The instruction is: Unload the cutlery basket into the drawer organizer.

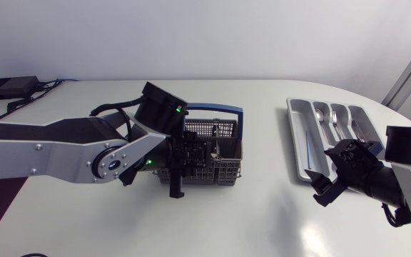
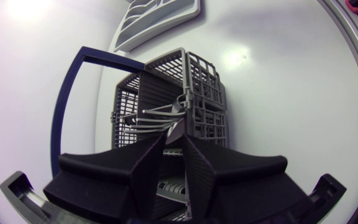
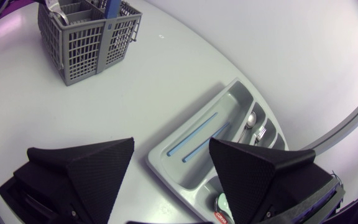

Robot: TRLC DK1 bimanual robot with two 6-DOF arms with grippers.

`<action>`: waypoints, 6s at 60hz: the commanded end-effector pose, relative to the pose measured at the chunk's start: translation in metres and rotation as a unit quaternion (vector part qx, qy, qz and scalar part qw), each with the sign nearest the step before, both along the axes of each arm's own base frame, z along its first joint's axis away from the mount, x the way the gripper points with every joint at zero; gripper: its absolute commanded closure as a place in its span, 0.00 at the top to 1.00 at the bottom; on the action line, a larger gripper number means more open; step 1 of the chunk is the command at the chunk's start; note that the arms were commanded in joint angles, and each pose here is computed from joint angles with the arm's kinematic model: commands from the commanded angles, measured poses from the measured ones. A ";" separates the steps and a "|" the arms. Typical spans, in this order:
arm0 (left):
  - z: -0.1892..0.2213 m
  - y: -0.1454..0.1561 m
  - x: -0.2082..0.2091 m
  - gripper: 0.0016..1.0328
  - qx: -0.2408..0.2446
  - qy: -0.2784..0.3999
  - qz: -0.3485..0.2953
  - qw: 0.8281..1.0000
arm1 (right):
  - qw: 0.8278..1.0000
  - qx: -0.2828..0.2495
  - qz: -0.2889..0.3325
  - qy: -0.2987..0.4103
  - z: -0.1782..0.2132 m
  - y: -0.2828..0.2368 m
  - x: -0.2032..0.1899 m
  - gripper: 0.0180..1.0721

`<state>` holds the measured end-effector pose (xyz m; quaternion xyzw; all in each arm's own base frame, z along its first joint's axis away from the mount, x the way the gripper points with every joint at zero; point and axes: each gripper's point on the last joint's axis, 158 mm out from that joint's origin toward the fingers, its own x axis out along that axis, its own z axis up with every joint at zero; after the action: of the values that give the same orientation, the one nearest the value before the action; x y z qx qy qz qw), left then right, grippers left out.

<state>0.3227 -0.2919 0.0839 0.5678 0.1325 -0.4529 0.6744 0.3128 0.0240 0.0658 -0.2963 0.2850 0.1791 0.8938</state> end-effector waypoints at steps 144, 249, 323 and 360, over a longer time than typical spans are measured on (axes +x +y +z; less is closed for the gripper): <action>0.192 0.044 -0.008 0.03 -0.273 -0.040 0.150 0.949 | 0.974 0.155 0.159 0.046 0.049 0.169 -0.064 0.83; 0.114 -0.044 -0.012 0.11 -0.282 0.389 0.283 0.830 | 0.974 0.031 0.140 -0.177 0.105 0.211 0.005 0.07; 0.195 0.019 0.042 0.64 -0.373 0.257 0.262 0.852 | 0.987 0.053 0.144 -0.055 0.043 0.059 -0.002 0.07; 0.128 0.041 0.018 0.64 -0.279 0.232 0.279 0.889 | 0.990 -0.079 0.095 0.062 -0.016 -0.119 0.020 0.09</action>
<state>0.3447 -0.2571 0.2136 0.1636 0.3093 -0.3843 0.8544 0.3304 -0.0800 0.0536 -0.3544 0.3182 0.2529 0.8421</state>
